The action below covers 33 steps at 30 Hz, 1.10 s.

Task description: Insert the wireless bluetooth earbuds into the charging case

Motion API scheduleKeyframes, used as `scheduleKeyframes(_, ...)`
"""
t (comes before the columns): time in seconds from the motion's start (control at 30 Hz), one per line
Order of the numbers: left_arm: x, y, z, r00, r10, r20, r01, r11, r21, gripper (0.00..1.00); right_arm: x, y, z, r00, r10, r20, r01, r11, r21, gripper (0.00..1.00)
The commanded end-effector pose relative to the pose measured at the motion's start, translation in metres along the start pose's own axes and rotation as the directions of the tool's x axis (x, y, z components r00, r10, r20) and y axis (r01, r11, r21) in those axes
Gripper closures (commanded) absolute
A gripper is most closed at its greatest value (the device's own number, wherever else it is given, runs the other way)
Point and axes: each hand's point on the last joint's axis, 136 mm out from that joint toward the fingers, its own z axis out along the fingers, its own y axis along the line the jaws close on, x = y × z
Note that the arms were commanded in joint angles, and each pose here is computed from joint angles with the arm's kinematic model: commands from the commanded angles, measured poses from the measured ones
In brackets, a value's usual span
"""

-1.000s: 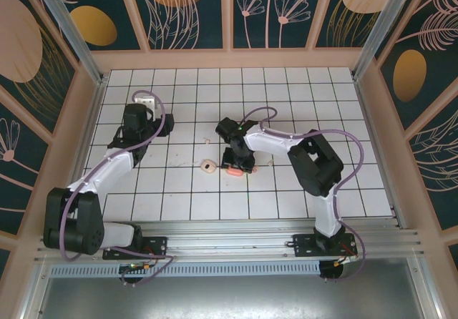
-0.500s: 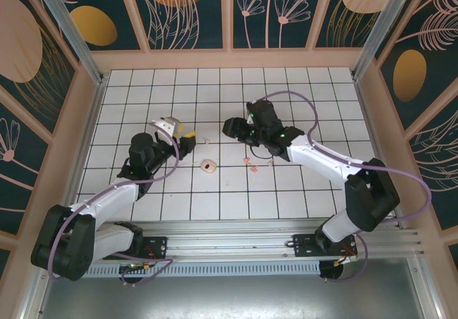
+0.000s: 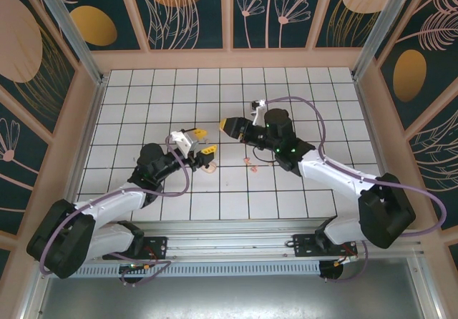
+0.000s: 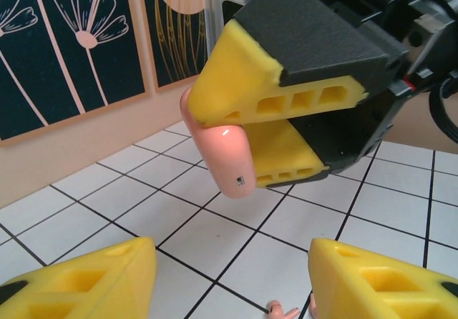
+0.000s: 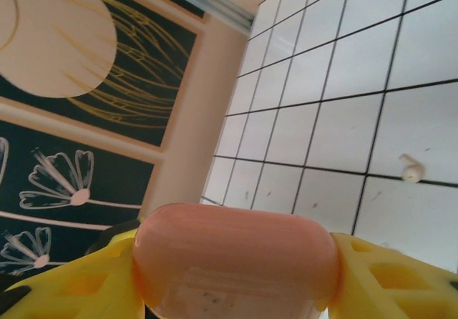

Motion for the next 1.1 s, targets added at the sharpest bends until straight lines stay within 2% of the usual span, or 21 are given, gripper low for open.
scheduleKeyframes(0.0, -0.021, 0.0, 0.004, 0.996, 0.048, 0.075, -0.047, 0.999, -0.004, 0.42, 0.002, 0.035, -0.008, 0.999, -0.021, 0.024, 0.024, 0.992, -0.122, 0.43)
scheduleKeyframes(0.4, -0.036, -0.006, 0.004, 0.99, 0.035, 0.137, -0.039, 0.999, 0.029, 0.43, 0.017, 0.043, -0.006, 0.999, -0.019, 0.028, 0.022, 0.993, -0.116, 0.43)
scheduleKeyframes(0.73, -0.047, -0.007, 0.005, 0.984, 0.03, 0.174, -0.037, 0.999, 0.037, 0.51, 0.017, 0.047, -0.001, 0.999, -0.037, 0.026, 0.04, 0.992, -0.119, 0.43)
scheduleKeyframes(0.93, -0.048, -0.007, 0.007, 0.986, 0.019, 0.168, -0.026, 0.999, 0.044, 0.65, 0.018, 0.051, -0.001, 0.999, -0.042, 0.027, 0.045, 0.991, -0.126, 0.43)
scheduleKeyframes(1.0, -0.047, -0.006, 0.007, 0.986, 0.018, 0.164, -0.025, 0.999, 0.041, 0.66, 0.019, 0.05, -0.001, 0.999, -0.046, 0.02, 0.048, 0.991, -0.124, 0.43)
scheduleKeyframes(1.07, -0.047, -0.007, 0.006, 0.986, 0.017, 0.163, -0.024, 0.999, 0.045, 0.62, 0.021, 0.05, -0.001, 0.999, -0.047, 0.014, 0.049, 0.991, -0.125, 0.43)
